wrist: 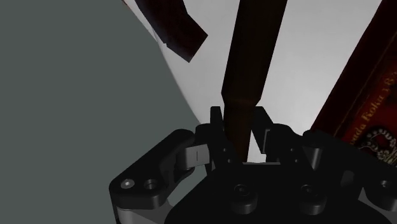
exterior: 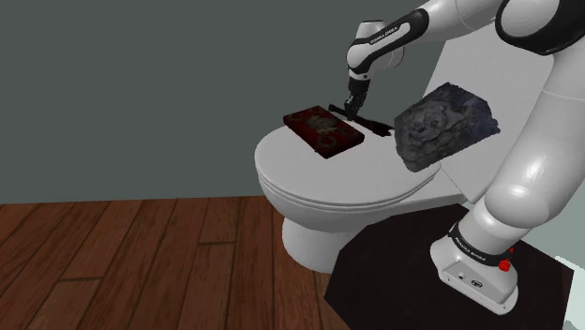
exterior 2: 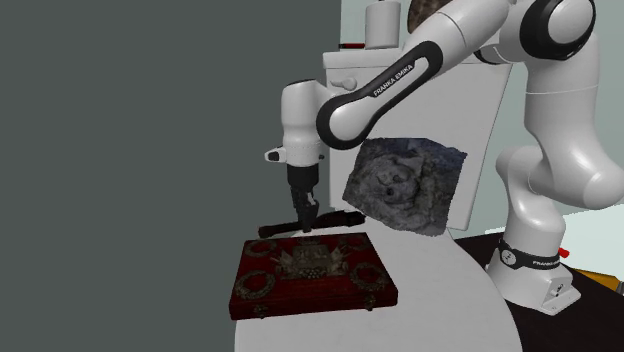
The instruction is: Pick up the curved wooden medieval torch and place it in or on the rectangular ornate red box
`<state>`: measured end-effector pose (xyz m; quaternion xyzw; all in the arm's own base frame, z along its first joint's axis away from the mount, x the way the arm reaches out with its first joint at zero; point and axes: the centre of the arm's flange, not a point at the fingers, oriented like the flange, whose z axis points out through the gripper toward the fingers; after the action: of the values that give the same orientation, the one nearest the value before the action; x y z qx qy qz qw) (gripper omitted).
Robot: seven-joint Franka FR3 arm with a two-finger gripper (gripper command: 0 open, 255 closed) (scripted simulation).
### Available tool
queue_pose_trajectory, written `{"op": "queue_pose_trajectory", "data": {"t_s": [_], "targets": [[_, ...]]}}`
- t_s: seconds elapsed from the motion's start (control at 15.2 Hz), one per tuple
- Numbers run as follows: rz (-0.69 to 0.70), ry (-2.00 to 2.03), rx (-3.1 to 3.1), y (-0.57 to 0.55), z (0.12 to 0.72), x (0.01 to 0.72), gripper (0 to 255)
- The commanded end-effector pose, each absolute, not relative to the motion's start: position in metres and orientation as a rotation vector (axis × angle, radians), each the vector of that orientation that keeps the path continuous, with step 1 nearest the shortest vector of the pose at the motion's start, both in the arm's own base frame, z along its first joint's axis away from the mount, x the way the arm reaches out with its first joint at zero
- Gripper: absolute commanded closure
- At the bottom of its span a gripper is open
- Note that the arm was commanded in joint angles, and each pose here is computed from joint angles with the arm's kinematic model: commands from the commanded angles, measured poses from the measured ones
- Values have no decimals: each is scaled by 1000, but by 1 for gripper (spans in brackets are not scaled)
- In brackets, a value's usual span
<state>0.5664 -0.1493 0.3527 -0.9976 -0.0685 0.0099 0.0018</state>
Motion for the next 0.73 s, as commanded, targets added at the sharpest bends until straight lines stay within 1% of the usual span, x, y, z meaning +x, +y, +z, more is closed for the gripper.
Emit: {"op": "queue_pose_trajectory", "data": {"t_s": [0.0,0.66], "targets": [[31,-215,-3130,-149,362,567,255],[31,-215,-3130,-149,415,567,255]]}}
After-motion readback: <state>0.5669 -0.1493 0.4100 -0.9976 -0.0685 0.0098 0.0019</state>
